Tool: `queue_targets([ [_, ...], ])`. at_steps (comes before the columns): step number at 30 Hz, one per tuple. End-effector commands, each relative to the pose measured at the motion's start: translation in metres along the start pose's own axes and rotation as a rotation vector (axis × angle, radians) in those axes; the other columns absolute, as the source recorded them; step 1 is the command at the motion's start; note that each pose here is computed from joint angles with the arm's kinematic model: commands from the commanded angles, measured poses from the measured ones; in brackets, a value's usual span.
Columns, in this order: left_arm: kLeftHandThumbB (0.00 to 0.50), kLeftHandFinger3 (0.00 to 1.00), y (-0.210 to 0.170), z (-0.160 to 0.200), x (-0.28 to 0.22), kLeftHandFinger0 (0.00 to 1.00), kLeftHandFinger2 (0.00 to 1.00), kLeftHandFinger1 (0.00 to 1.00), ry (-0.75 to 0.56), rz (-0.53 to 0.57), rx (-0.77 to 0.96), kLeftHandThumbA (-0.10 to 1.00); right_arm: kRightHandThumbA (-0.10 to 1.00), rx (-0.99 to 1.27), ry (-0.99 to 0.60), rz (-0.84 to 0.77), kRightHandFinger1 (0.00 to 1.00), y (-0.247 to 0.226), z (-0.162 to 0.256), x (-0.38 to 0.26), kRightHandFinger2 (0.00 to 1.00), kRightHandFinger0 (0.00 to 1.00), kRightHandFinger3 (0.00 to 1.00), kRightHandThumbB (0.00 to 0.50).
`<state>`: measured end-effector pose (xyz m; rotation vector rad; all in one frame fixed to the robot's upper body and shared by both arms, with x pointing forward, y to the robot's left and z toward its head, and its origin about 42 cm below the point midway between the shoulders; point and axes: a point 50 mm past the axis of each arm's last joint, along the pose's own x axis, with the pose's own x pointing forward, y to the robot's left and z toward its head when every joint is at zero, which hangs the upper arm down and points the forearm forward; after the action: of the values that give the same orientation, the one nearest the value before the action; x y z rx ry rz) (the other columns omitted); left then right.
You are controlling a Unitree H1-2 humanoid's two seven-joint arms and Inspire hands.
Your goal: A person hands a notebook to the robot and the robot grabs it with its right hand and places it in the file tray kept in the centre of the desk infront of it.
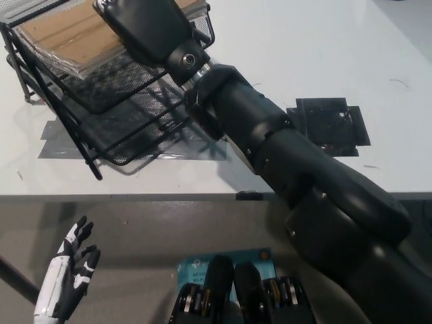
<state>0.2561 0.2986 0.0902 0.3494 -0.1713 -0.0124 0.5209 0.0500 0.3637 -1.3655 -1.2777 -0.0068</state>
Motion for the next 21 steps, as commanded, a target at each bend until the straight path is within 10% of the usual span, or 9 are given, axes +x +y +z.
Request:
queue_targets([
  [1, 0.387, 1.00, 0.008, 0.012, 0.004, 0.86, 1.00, 1.00, -0.066, 0.008, 0.025, 0.87, 0.67, -0.006, 0.005, -0.060, 0.00, -0.033, 0.005, 0.048, 0.11, 0.00, 0.40, 0.000],
  [3, 0.387, 1.00, 0.008, 0.012, 0.004, 0.86, 1.00, 1.00, -0.066, 0.008, 0.025, 0.87, 0.67, -0.006, 0.005, -0.060, 0.00, -0.033, 0.005, 0.048, 0.11, 0.00, 0.40, 0.000],
  [5, 0.390, 1.00, 0.008, 0.013, 0.005, 0.88, 1.00, 1.00, -0.067, 0.006, 0.027, 0.87, 0.84, 0.012, 0.042, 0.018, 0.00, -0.027, 0.005, 0.046, 0.14, 0.00, 0.09, 0.012],
  [10, 0.391, 1.00, 0.006, 0.012, 0.003, 0.88, 1.00, 1.00, -0.067, 0.010, 0.027, 0.87, 0.89, 0.069, 0.146, 0.265, 0.02, -0.009, 0.005, 0.039, 0.27, 0.00, 0.20, 0.069],
  [11, 0.388, 1.00, 0.006, 0.012, 0.002, 0.88, 1.00, 1.00, -0.067, 0.011, 0.027, 0.87, 0.87, 0.115, 0.190, 0.334, 0.46, -0.005, 0.004, 0.037, 0.75, 0.34, 0.66, 0.308],
  [12, 0.386, 1.00, 0.007, 0.013, 0.002, 0.88, 1.00, 1.00, -0.068, 0.010, 0.030, 0.87, 0.83, 0.185, 0.240, 0.414, 1.00, -0.001, 0.002, 0.035, 1.00, 0.86, 1.00, 0.183],
  [13, 0.386, 1.00, 0.007, 0.013, 0.001, 0.88, 1.00, 1.00, -0.068, 0.010, 0.032, 0.87, 0.83, 0.237, 0.270, 0.467, 1.00, 0.002, 0.002, 0.034, 1.00, 0.86, 1.00, 0.183],
  [18, 0.401, 1.00, 0.008, 0.013, 0.005, 0.88, 1.00, 1.00, -0.073, 0.013, 0.029, 0.88, 0.85, 0.434, 0.352, 0.656, 1.00, -0.001, -0.012, 0.037, 1.00, 1.00, 1.00, 0.485],
  [21, 0.401, 1.00, 0.009, 0.013, 0.004, 0.88, 1.00, 0.99, -0.072, 0.013, 0.033, 0.88, 0.87, 0.494, 0.362, 0.736, 1.00, -0.005, -0.019, 0.040, 1.00, 1.00, 1.00, 0.499],
])
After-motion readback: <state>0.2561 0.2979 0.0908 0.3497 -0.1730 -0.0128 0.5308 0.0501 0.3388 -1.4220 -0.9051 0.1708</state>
